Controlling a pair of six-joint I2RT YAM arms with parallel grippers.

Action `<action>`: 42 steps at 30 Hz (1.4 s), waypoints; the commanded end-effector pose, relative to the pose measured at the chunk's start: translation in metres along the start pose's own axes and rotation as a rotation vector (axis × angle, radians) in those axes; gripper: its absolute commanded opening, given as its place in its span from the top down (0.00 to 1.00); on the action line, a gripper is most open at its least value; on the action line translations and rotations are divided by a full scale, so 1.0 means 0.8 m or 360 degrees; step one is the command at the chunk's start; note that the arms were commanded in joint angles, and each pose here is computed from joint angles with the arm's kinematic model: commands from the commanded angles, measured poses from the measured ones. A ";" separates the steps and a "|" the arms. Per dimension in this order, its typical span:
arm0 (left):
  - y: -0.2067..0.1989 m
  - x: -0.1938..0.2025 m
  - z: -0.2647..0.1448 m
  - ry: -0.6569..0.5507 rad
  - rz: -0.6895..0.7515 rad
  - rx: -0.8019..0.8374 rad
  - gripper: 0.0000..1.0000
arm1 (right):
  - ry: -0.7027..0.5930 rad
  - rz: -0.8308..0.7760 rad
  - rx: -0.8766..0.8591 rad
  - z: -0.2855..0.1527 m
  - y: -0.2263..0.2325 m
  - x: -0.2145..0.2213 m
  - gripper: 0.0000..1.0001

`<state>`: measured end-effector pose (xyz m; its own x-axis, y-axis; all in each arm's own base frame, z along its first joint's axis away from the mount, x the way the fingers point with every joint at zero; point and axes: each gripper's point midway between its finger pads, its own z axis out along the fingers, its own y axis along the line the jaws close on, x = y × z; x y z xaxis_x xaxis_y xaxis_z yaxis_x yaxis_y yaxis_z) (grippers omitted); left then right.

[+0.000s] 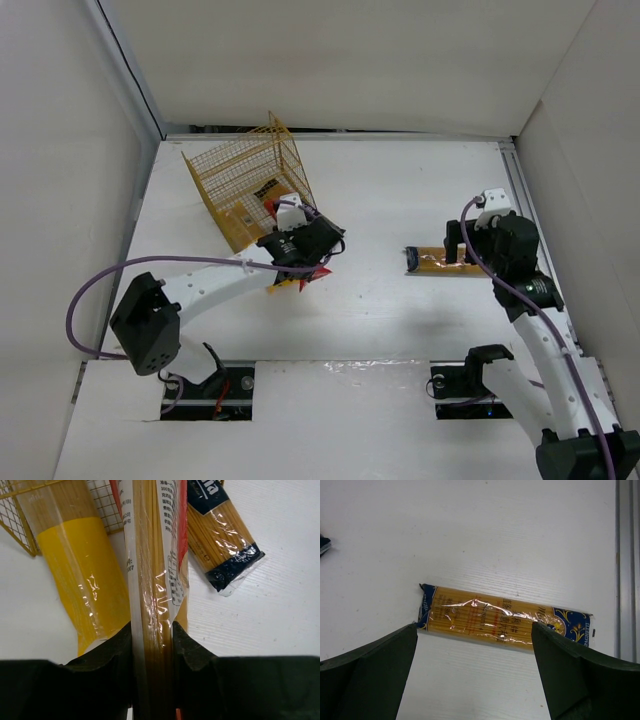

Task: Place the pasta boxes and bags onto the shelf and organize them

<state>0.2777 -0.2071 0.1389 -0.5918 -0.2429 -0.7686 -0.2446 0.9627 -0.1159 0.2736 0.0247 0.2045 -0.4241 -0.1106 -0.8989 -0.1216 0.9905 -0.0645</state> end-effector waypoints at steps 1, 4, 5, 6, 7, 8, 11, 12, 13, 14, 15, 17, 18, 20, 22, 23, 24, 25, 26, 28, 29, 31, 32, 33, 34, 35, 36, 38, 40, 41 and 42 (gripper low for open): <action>0.002 -0.040 -0.002 -0.0166 -0.0222 -0.0067 1.00 | -0.0070 0.0009 -0.0051 0.010 0.006 -0.012 0.00; 0.013 -0.042 0.008 -0.0151 -0.0250 -0.0122 1.00 | -0.0049 0.0009 -0.0069 0.016 0.009 -0.009 0.00; 0.016 -0.043 0.012 -0.0146 -0.0270 -0.0150 1.00 | -0.0067 0.0009 -0.0083 0.016 0.011 -0.013 0.00; 0.016 -0.043 0.012 -0.0145 -0.0270 -0.0151 1.00 | -0.0068 -0.0006 -0.0097 0.016 0.012 -0.013 0.00; 0.021 -0.044 0.017 -0.0143 -0.0273 -0.0177 1.00 | -0.0068 -0.0006 -0.0097 0.016 0.012 -0.013 0.00; 0.022 -0.047 0.017 -0.0165 -0.0287 -0.0188 1.00 | -0.0054 -0.0006 -0.0098 0.017 0.013 -0.008 0.00; 0.032 -0.052 0.023 -0.0171 -0.0284 -0.0245 1.00 | -0.0054 -0.0006 -0.0098 0.018 0.013 -0.008 0.00; 0.033 -0.052 0.023 -0.0171 -0.0284 -0.0245 1.00 | -0.0054 -0.0021 -0.0098 0.018 0.012 -0.008 0.00; 0.036 -0.058 0.027 -0.0191 -0.0296 -0.0272 1.00 | -0.0055 -0.0021 -0.0113 0.017 0.014 -0.008 0.00; 0.044 -0.056 0.028 -0.0178 -0.0298 -0.0308 1.00 | -0.0055 -0.0021 -0.0113 0.017 0.014 -0.008 0.00; 0.051 -0.059 0.033 -0.0190 -0.0301 -0.0345 1.00 | -0.0055 -0.0021 -0.0113 0.017 0.014 -0.008 0.00; 0.065 -0.066 0.035 -0.0239 -0.0299 -0.0414 1.00 | -0.0055 -0.0021 -0.0113 0.017 0.014 -0.008 0.00; 0.074 -0.068 0.042 -0.0237 -0.0312 -0.0454 1.00 | -0.0055 -0.0021 -0.0113 0.017 0.014 -0.008 0.00; 0.091 -0.074 0.050 -0.0265 -0.0271 -0.0530 1.00 | -0.0055 -0.0021 -0.0113 0.017 0.014 -0.008 0.00; 0.097 -0.086 0.058 -0.0319 -0.0251 -0.0565 1.00 | -0.0055 -0.0021 -0.0113 0.017 0.014 -0.008 0.00; 0.099 -0.093 0.057 -0.0367 -0.0244 -0.0584 1.00 | -0.0055 -0.0021 -0.0113 0.017 0.014 -0.008 0.00; 0.103 -0.099 0.062 -0.0371 -0.0241 -0.0602 1.00 | -0.0041 -0.0021 -0.0114 0.019 0.015 -0.003 0.00; 0.106 -0.099 0.068 -0.0368 -0.0232 -0.0623 1.00 | -0.0041 -0.0021 -0.0114 0.019 0.015 -0.003 0.00; 0.114 -0.106 0.074 -0.0367 -0.0244 -0.0641 1.00 | -0.0041 -0.0021 -0.0114 0.019 0.015 -0.003 0.00; 0.117 -0.115 0.084 -0.0375 -0.0239 -0.0645 1.00 | -0.0041 -0.0021 -0.0114 0.019 0.015 -0.003 0.00; 0.125 -0.120 0.089 -0.0371 -0.0254 -0.0663 1.00 | -0.0041 -0.0021 -0.0114 0.019 0.015 -0.003 0.00; 0.129 -0.120 0.096 -0.0347 -0.0266 -0.0668 1.00 | -0.0009 -0.0020 -0.0116 0.022 0.015 0.006 0.00; 0.133 -0.124 0.101 -0.0341 -0.0272 -0.0667 1.00 | -0.0009 -0.0020 -0.0116 0.022 0.015 0.006 0.00; 0.131 -0.126 0.102 -0.0320 -0.0294 -0.0644 1.00 | 0.0005 -0.0020 -0.0117 0.023 0.016 0.011 0.00; 0.132 -0.128 0.105 -0.0310 -0.0292 -0.0632 1.00 | 0.0020 -0.0019 -0.0118 0.026 0.016 0.013 0.00; 0.132 -0.129 0.108 -0.0294 -0.0287 -0.0632 0.96 | 0.0035 -0.0019 -0.0119 0.027 0.016 0.019 0.00; 0.134 -0.129 0.110 -0.0280 -0.0299 -0.0630 0.88 | 0.0054 -0.0018 -0.0121 0.029 0.016 0.022 0.00; 0.128 -0.131 0.115 -0.0267 -0.0283 -0.0620 0.73 | 0.0098 -0.0003 -0.0123 0.034 0.018 0.033 0.00; 0.120 -0.126 0.117 -0.0217 -0.0260 -0.0564 0.60 | 0.0173 0.0023 -0.0114 0.043 0.016 0.045 0.00; 0.119 -0.121 0.120 -0.0194 -0.0236 -0.0560 0.56 | 0.0207 0.0024 -0.0116 0.047 0.016 0.052 0.00; 0.118 -0.124 0.121 -0.0202 -0.0228 -0.0551 0.54 | 0.0259 0.0038 -0.0137 0.051 0.017 0.061 0.00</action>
<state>0.3690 -0.0771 0.1212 -0.4896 -0.3310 -0.8067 -0.5864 0.8096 0.0237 0.2816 0.0366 0.1480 -0.5536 -0.1275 -0.8230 -0.1876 0.9819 -0.0259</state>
